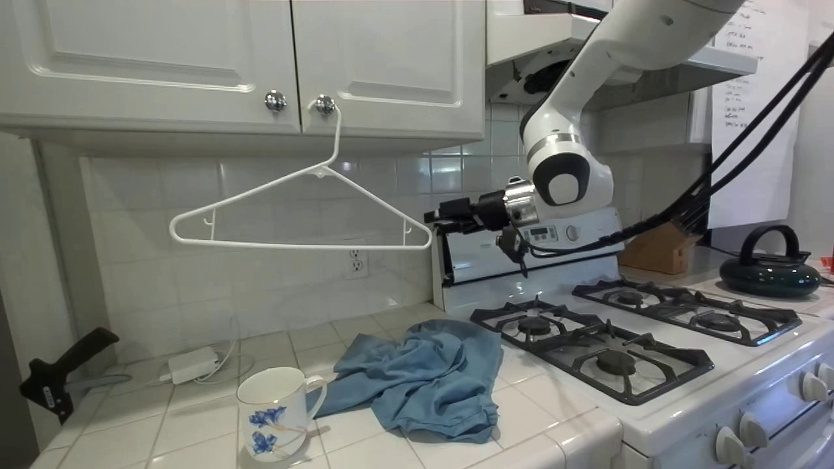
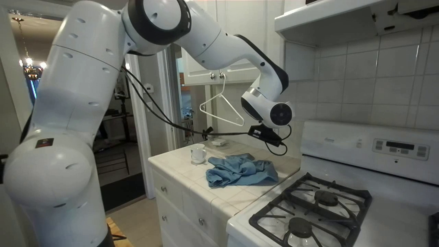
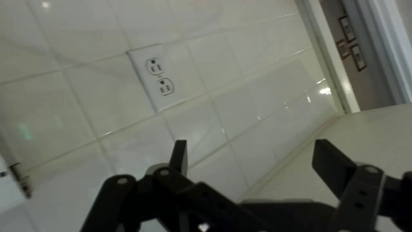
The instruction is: Put the clothing hanger on the job of the cupboard
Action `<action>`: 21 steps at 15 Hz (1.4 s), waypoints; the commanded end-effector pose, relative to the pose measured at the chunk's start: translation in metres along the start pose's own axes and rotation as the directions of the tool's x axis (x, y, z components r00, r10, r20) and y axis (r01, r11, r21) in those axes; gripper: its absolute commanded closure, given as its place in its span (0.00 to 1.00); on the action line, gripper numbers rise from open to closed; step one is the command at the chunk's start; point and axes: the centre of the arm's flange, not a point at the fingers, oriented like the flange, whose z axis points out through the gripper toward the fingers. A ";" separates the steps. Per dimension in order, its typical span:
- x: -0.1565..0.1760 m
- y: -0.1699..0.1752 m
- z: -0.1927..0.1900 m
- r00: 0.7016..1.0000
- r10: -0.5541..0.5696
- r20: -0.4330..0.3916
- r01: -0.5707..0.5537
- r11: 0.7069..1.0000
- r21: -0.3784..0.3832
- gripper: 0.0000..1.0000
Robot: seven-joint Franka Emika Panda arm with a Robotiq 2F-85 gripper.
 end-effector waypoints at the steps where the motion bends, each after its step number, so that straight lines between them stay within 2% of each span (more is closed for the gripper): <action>1: -0.024 -0.028 -0.059 0.998 -0.002 -0.057 -0.008 0.986 -0.166 0.00; 3: -0.033 -0.040 -0.080 0.999 0.016 -0.052 -0.028 0.972 -0.235 0.00; 5: -0.041 -0.061 -0.094 0.999 0.049 -0.006 -0.049 0.958 -0.284 0.00; 6: -0.041 -0.077 -0.101 0.997 0.070 0.039 -0.055 0.953 -0.297 0.00; 8: -0.039 -0.109 -0.116 0.988 0.104 0.113 -0.054 0.924 -0.380 0.00; 10: -0.037 -0.137 -0.133 0.976 0.140 0.170 -0.040 0.873 -0.486 0.00; 12: -0.030 -0.167 -0.153 0.950 0.196 0.242 -0.018 0.811 -0.585 0.00; 13: -0.028 -0.177 -0.158 0.936 0.221 0.274 -0.012 0.798 -0.602 0.00; 14: -0.024 -0.192 -0.162 0.917 0.247 0.312 -0.021 0.812 -0.584 0.00; 17: -0.038 -0.228 -0.150 0.886 0.258 0.385 -0.054 0.882 -0.468 0.00; 19: -0.047 -0.239 -0.143 0.851 0.263 0.454 -0.077 0.919 -0.388 0.00; 21: -0.058 -0.242 -0.137 0.802 0.279 0.528 -0.112 0.939 -0.326 0.00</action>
